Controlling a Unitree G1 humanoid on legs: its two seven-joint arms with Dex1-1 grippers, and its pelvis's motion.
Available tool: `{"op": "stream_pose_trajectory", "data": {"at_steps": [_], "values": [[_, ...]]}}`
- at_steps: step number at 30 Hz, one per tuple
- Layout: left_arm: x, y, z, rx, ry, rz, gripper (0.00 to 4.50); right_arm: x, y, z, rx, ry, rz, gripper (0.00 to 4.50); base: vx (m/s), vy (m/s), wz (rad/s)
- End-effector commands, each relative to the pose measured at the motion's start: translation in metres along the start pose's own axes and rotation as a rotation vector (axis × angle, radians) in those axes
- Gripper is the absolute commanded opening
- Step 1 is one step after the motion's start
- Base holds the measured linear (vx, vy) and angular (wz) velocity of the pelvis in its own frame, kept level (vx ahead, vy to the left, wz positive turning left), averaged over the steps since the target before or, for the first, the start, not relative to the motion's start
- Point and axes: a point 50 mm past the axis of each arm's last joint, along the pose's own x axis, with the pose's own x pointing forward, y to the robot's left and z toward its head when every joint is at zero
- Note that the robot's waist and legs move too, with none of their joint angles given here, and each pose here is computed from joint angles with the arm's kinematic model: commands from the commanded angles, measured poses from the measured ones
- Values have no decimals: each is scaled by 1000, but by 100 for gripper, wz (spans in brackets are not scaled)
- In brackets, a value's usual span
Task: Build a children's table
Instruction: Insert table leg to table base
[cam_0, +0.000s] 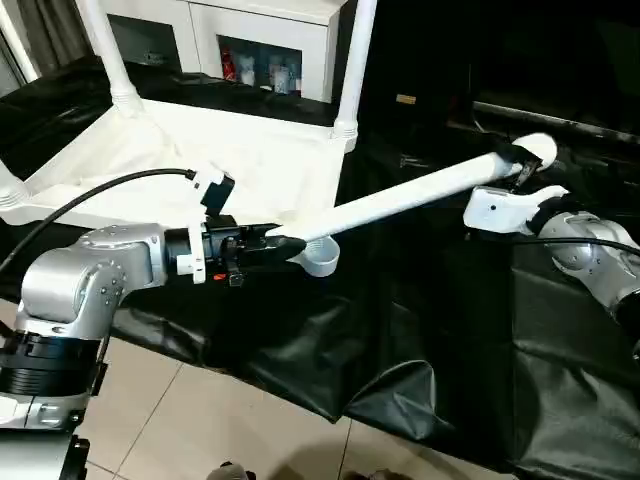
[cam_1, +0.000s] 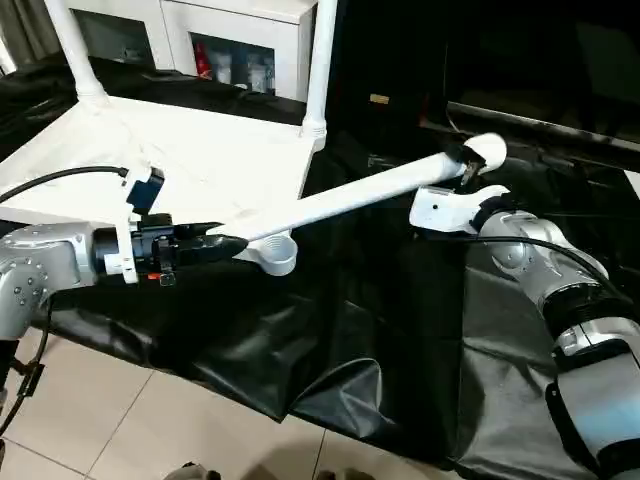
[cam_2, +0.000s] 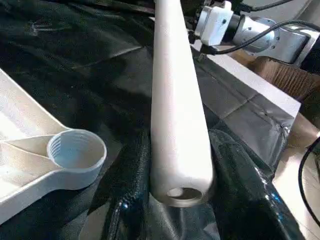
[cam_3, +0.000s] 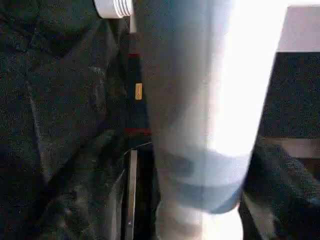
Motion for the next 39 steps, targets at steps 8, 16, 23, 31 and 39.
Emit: {"op": "stream_pose_trajectory", "data": {"at_steps": [8, 16, 23, 31, 39], "values": [[-7, 0, 9, 42, -42, -5, 136, 0, -1, -1, 35, -5, 10, 267, 0, 0, 0], [-11, 7, 15, 15, -112, 49, 206, 0, -1, -1, 47, -7, 7, 205, 0, 0, 0], [-25, 16, 22, 58, -209, 140, 243, 0, 1, -2, 64, 1, 7, 189, 0, 0, 0], [-84, 56, 57, -29, -746, 517, 243, 1, 10, -13, 405, 137, 3, 187, 0, 0, 0], [-59, 60, 34, 194, -451, 834, 243, 14, -8, -8, 1355, 110, -275, 186, 0, 0, 0]]}}
